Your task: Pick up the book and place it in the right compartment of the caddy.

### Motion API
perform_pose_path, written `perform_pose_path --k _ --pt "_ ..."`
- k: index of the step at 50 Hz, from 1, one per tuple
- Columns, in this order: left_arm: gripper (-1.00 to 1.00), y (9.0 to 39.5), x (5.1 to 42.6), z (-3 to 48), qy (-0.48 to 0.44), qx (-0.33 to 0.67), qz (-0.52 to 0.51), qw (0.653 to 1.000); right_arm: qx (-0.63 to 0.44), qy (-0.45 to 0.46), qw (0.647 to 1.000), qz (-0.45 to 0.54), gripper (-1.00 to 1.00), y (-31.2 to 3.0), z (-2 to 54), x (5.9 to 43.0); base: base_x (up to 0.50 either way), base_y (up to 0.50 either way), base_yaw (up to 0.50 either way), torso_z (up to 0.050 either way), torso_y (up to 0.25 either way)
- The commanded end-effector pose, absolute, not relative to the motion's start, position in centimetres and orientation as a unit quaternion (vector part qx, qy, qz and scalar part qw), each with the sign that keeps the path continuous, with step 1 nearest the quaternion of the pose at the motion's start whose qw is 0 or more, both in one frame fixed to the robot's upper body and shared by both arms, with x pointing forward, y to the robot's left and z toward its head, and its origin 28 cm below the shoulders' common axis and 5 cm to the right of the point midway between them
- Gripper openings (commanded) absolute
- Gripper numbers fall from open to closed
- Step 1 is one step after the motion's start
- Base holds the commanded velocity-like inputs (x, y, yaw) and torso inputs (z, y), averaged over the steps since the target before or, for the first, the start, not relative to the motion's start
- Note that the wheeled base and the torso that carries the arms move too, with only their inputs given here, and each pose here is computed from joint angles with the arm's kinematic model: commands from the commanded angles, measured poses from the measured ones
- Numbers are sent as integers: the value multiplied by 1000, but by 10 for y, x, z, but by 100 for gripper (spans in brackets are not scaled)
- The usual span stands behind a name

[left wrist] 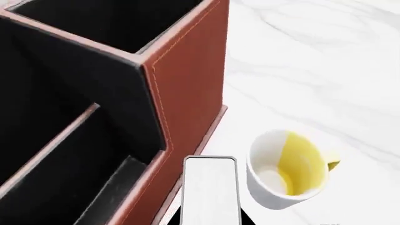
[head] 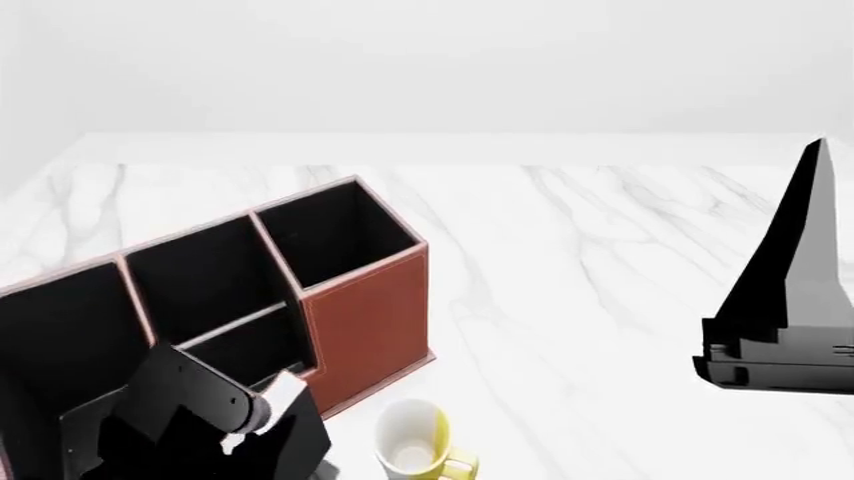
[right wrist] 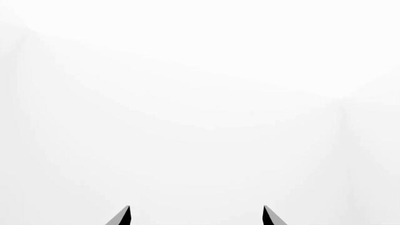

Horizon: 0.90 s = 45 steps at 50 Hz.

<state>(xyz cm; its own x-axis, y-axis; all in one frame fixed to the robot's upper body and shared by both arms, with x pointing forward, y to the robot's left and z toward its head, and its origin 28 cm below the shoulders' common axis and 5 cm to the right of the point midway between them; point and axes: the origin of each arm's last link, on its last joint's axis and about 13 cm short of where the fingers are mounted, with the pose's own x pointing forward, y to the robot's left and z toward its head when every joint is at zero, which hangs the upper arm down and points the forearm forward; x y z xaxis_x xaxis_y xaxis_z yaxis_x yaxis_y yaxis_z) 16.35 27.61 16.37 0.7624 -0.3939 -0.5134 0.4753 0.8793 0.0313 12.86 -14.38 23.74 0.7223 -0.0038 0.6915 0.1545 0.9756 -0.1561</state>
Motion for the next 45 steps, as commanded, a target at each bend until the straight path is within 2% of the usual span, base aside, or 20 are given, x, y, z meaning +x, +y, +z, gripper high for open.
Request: perform_pose_path --k 1,22,29,45 --pt "-100 269 143 212 229 93 -263 933 -101 -370 922 -43 100 -144 238 129 0 0 0 0 0" --pt "-100 263 141 263 132 130 -276 943 -101 -370 922 -46 100 -145 238 128 0 0 0 0 0" --pt "-100 261 149 301 59 139 -272 950 -101 -370 922 -47 100 -145 238 128 0 0 0 0 1" --pt "-100 262 160 358 -21 152 -261 953 -101 -366 924 -49 100 -146 237 130 0 0 0 0 1"
